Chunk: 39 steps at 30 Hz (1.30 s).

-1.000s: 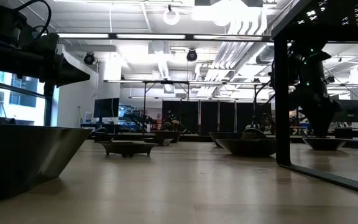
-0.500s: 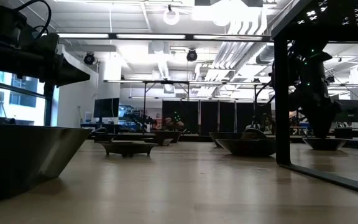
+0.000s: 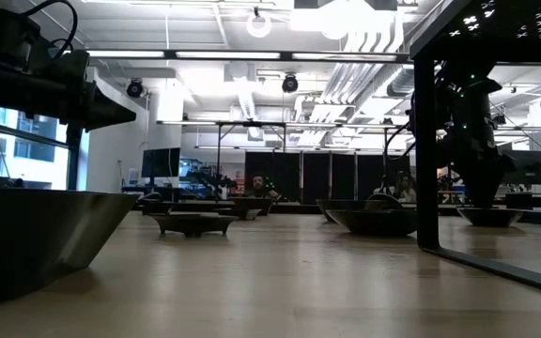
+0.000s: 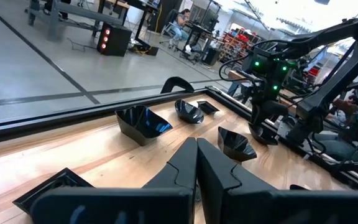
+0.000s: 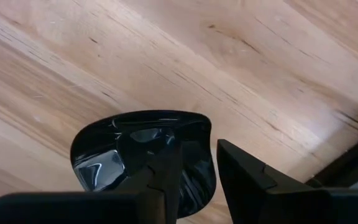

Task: Pick & Place Mini shaped plates
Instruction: Put the black leaf-shaped plate on the shelf

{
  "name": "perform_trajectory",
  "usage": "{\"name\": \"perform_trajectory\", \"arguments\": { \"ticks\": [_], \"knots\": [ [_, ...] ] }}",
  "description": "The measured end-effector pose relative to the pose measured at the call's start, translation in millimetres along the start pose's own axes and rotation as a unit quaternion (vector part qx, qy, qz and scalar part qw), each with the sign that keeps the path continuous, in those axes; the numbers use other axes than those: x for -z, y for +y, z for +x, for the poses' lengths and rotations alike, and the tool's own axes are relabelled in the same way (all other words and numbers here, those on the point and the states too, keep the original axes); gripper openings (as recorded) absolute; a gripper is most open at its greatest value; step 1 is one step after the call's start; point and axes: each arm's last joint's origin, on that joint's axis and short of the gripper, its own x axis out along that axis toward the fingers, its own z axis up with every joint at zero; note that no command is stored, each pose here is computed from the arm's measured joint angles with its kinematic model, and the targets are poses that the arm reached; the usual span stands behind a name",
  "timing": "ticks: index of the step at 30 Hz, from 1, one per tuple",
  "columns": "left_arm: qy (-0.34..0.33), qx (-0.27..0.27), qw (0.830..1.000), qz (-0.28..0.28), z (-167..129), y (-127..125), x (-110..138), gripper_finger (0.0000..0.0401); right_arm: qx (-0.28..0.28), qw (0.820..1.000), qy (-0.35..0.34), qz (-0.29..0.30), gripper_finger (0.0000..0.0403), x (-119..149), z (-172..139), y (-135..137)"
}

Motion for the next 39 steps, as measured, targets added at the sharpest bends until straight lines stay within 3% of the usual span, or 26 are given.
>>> {"name": "perform_trajectory", "arguments": {
  "ticks": [16, 19, 28, 33, 39],
  "knots": [
    [0.0, 0.0, 1.0, 0.0, 0.0, 0.0, 0.0, 0.0001, -0.007, 1.0, 0.0, 0.01, 0.0085, -0.2, 0.1, 0.5],
    [0.0, 0.0, 1.0, 0.0, 0.0, 0.0, 0.0, 0.0001, 0.008, 1.0, -0.001, 0.016, 0.0091, -0.2, 0.1, -0.4],
    [0.0, 0.0, 1.0, 0.0, 0.0, 0.0, 0.0, 0.0001, -0.027, 1.0, -0.004, -0.009, 0.0118, -2.0, 2.4, 11.1],
    [0.0, 0.0, 1.0, 0.0, 0.0, 0.0, 0.0, 0.0001, -0.021, 1.0, -0.004, -0.02, 0.0102, -2.0, 3.4, 15.9],
    [0.0, 0.0, 1.0, 0.0, 0.0, 0.0, 0.0, 0.0001, -0.022, 0.999, 0.01, -0.034, 0.0055, -2.5, 8.6, 22.0]
  ]
}}
